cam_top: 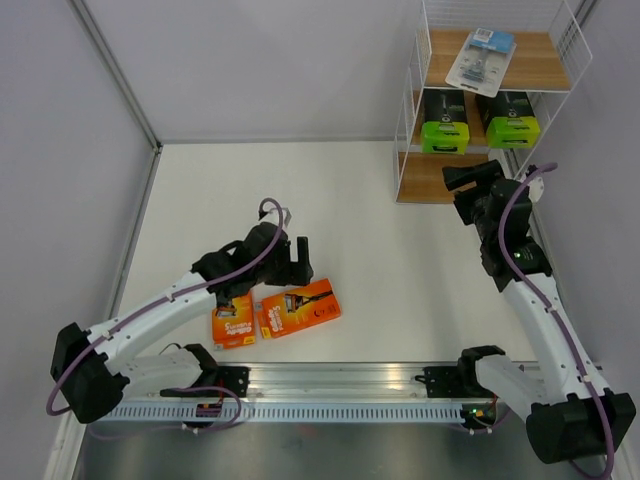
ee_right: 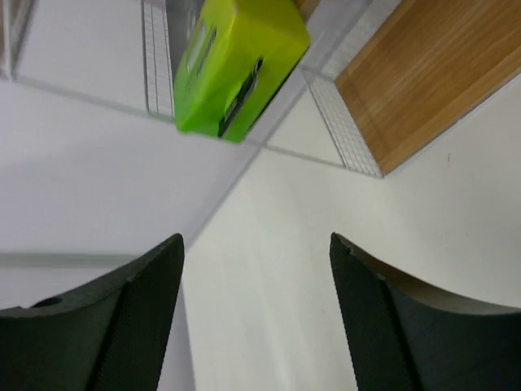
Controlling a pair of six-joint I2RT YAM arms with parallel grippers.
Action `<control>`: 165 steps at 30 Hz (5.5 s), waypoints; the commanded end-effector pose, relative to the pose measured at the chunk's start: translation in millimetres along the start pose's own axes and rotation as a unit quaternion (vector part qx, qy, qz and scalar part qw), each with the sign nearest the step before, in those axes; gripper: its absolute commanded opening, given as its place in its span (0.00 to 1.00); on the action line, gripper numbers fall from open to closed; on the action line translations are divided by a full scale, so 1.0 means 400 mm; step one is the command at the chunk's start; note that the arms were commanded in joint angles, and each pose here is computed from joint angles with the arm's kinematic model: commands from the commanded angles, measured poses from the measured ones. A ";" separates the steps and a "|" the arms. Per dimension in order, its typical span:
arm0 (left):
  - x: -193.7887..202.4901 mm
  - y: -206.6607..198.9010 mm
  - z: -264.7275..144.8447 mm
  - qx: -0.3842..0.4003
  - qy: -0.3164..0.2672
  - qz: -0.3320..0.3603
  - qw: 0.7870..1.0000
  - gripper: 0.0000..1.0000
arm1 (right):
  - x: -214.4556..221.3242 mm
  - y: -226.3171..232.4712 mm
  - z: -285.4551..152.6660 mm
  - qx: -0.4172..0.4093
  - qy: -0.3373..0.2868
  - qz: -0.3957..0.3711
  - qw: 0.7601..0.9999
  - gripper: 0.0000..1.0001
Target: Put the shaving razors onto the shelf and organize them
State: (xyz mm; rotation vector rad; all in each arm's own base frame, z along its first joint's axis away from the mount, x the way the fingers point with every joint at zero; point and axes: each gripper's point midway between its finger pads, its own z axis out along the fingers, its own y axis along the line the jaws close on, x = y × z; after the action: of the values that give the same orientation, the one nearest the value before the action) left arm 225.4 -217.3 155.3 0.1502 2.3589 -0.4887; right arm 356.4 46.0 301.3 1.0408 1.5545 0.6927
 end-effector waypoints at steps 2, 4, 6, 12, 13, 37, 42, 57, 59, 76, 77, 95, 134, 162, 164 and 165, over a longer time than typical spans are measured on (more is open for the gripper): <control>0.110 0.092 -0.008 -0.094 0.075 -0.065 0.991 0.95 | 0.181 -0.069 -0.044 -0.022 0.196 -0.135 0.971 0.80; 0.158 0.124 -0.020 -0.129 0.097 -0.108 0.981 0.95 | 0.265 -0.154 -0.051 -0.014 0.274 -0.189 0.943 0.82; 0.193 0.137 -0.025 -0.141 0.109 -0.143 0.973 0.95 | 0.343 -0.212 -0.083 -0.014 0.348 -0.203 0.915 0.82; 0.324 0.176 -0.044 -0.160 0.123 -0.303 0.932 0.94 | 0.534 -0.269 -0.178 -0.050 0.434 -0.253 0.863 0.84; 0.335 0.183 -0.051 -0.153 0.110 -0.331 0.925 0.92 | 0.562 -0.269 -0.200 -0.063 0.448 -0.257 0.854 0.84; 0.314 0.251 -0.033 -0.144 0.000 -0.372 0.917 0.49 | 0.686 -0.283 -0.179 -0.091 0.503 -0.280 0.813 0.81; 0.318 0.269 -0.033 -0.141 -0.018 -0.379 0.914 0.49 | 0.687 -0.305 -0.182 -0.084 0.503 -0.281 0.813 0.82; 0.343 0.287 -0.008 -0.135 -0.031 -0.388 0.911 0.47 | 0.708 -0.284 -0.161 -0.088 0.510 -0.275 0.811 0.81; 0.339 0.285 -0.008 -0.145 -0.024 -0.379 0.914 0.47 | 0.711 -0.278 -0.159 -0.089 0.511 -0.273 0.810 0.81; 0.274 0.221 0.061 -0.042 -0.075 -0.309 0.947 0.02 | 0.753 -0.250 -0.148 -0.099 0.523 -0.253 0.808 0.81; 0.260 0.219 0.059 -0.038 -0.086 -0.304 0.948 0.02 | 0.752 -0.254 -0.150 -0.097 0.524 -0.252 0.807 0.81; -0.028 0.080 0.101 -0.060 -0.140 -0.403 0.902 0.02 | 0.665 -0.045 -0.233 -0.084 0.492 0.046 0.865 0.98; -0.180 0.016 0.086 -0.037 -0.327 -0.447 0.832 0.02 | 0.745 0.040 -0.174 -0.069 0.464 0.293 0.833 0.98; -0.124 -0.056 0.091 -0.022 -0.369 -0.435 0.821 0.02 | 0.764 0.030 -0.091 0.055 0.386 0.404 0.828 0.96; -0.117 -0.056 0.088 -0.025 -0.372 -0.430 0.822 0.02 | 0.766 0.044 -0.086 0.052 0.386 0.403 0.828 0.94; -0.114 -0.053 0.088 -0.026 -0.372 -0.433 0.820 0.02 | 0.769 0.045 -0.084 0.053 0.386 0.402 0.828 0.89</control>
State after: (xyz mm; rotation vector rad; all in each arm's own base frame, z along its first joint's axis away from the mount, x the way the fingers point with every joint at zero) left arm 278.6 -255.4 168.3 -0.9817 1.5767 -0.7379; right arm 301.9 324.3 149.0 1.3909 1.9741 1.6280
